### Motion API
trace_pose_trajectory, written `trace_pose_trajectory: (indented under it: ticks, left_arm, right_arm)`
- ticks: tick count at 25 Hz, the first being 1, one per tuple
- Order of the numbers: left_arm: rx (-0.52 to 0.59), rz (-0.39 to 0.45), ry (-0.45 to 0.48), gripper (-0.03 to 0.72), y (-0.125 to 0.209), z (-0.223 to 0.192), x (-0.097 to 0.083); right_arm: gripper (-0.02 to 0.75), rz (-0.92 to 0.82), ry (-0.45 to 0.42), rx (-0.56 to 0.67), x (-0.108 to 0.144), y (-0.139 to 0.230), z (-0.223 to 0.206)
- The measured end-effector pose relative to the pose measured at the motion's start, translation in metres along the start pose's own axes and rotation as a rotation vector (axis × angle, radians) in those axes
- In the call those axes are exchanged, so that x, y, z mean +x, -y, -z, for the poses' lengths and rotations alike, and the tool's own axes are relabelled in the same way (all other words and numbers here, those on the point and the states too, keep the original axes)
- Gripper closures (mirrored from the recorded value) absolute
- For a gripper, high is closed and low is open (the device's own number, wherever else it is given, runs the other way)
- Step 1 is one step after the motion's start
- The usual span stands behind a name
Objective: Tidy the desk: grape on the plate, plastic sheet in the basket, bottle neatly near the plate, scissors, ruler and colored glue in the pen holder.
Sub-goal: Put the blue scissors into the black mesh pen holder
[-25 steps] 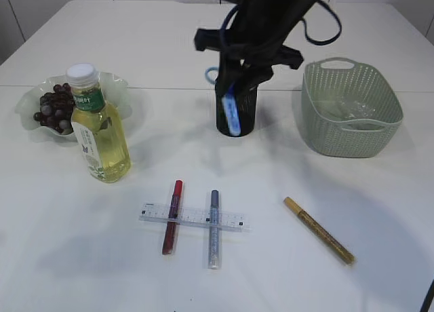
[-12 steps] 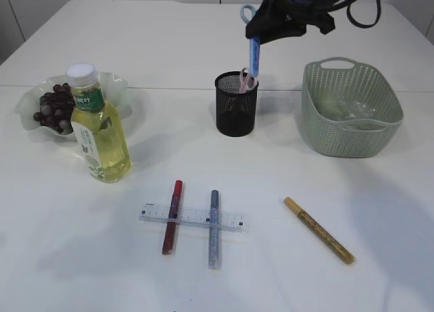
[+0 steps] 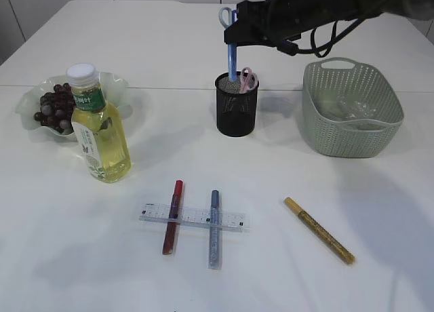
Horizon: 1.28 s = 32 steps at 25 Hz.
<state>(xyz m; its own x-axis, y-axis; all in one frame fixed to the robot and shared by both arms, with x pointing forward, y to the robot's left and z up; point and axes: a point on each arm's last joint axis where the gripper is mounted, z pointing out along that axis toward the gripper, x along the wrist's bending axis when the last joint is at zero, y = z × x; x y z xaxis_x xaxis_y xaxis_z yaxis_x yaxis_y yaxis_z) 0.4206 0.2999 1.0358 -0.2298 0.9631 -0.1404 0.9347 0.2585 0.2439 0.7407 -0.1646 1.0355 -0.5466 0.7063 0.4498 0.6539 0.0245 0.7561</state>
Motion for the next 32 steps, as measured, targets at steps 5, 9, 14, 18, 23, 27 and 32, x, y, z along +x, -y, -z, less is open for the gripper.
trace_pose_trajectory:
  ticks: [5,9,14,18,23,27,32]
  left_arm:
    - [0.028,0.0,-0.005,0.309,0.003,0.0,0.0]
    - [0.029,-0.002,-0.008,0.309,0.003,0.0,0.001]
    - [0.028,-0.007,-0.017,0.309,0.002,0.0,0.002]
    - [0.029,-0.008,-0.019,0.309,0.003,0.0,0.002]
    - [0.029,-0.009,-0.02,0.309,0.003,0.0,0.002]
    - [0.029,-0.009,-0.02,0.309,0.003,0.0,0.002]
    - [0.028,-0.009,-0.022,0.309,0.003,0.0,0.002]
  right_arm:
    - [0.526,0.167,-0.006,-0.055,-0.017,0.01,-0.02]
    - [0.526,0.295,-0.007,-0.124,-0.019,0.008,-0.024]
    - [0.526,0.371,-0.005,-0.145,-0.02,0.007,-0.025]
    - [0.526,0.359,-0.008,-0.132,-0.026,0.014,-0.032]
    - [0.522,0.344,-0.008,-0.106,-0.035,0.025,-0.041]
    - [0.452,0.353,-0.004,-0.099,-0.035,0.026,-0.042]
    - [0.363,0.363,-0.002,-0.091,-0.035,0.026,-0.042]
